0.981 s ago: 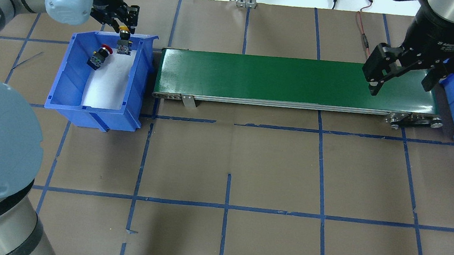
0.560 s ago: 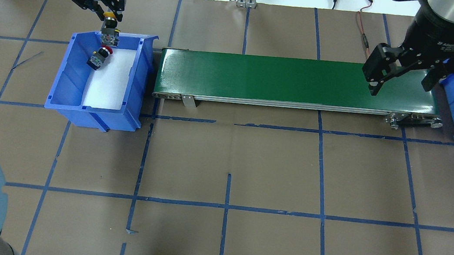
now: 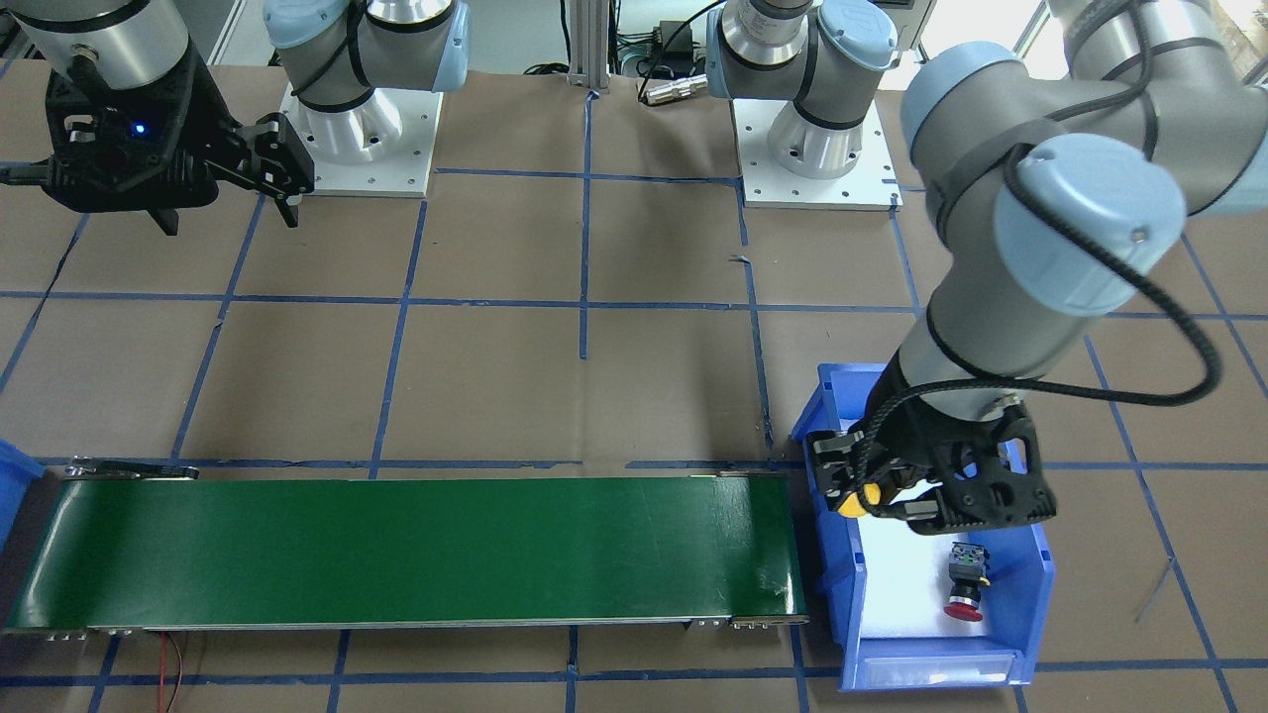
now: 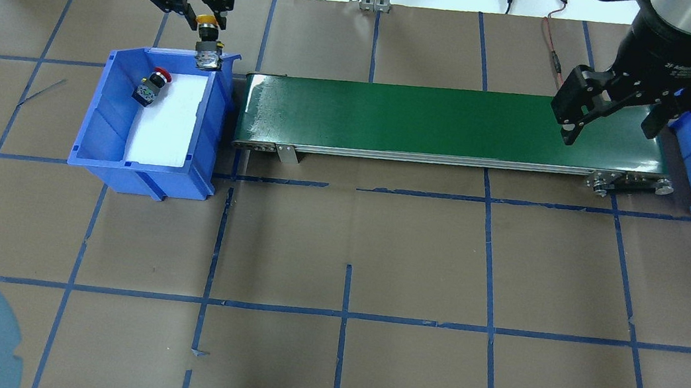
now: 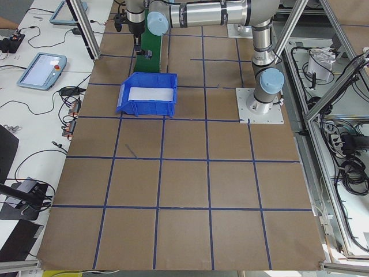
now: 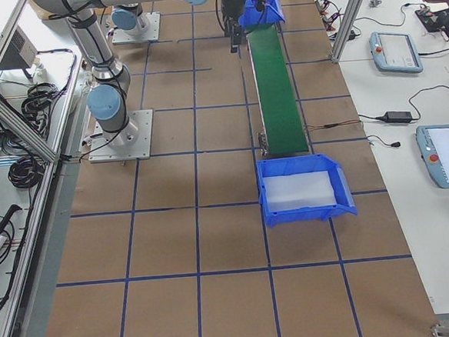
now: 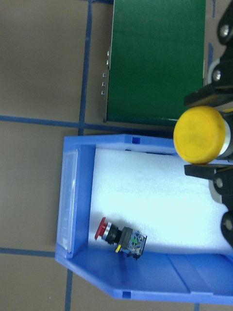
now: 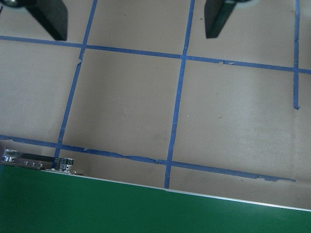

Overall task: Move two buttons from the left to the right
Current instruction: 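Lift the yellow button and set it on the near end of the conveyor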

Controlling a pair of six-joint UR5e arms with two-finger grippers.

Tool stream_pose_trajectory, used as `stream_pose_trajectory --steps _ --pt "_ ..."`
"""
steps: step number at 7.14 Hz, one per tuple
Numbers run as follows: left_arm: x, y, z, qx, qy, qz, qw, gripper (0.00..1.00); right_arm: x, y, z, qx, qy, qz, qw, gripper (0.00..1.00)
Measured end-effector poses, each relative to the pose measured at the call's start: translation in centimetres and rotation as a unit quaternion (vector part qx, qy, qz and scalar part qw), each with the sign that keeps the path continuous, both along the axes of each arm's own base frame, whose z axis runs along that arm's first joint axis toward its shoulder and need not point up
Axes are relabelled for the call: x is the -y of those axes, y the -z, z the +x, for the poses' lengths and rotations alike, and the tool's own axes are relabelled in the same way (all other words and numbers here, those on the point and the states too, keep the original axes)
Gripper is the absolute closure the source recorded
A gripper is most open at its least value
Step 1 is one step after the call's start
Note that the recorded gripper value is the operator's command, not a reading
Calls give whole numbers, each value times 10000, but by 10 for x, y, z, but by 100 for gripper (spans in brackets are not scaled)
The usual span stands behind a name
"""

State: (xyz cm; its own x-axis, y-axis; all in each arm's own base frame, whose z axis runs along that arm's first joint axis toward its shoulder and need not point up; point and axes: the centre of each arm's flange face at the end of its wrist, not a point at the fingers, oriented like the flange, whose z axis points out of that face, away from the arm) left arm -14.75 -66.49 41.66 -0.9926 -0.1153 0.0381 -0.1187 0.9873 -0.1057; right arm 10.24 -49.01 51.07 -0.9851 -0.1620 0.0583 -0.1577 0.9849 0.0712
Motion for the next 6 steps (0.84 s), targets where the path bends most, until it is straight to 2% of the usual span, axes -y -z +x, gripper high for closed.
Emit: stream_pose_trajectory --steps 2,4,5,6 --pt "8 41 -40 -28 -307 138 9994 64 0 0 0 0 -2 3 10000 0" --pt "12 80 -86 -37 -455 129 9989 61 0 0 0 0 -3 4 10000 0" --pt "14 93 -100 -16 -485 105 9988 21 0 0 0 0 -3 4 10000 0" --pt "15 100 -105 8 -496 92 9987 0 0 0 0 0 1 5 10000 0"
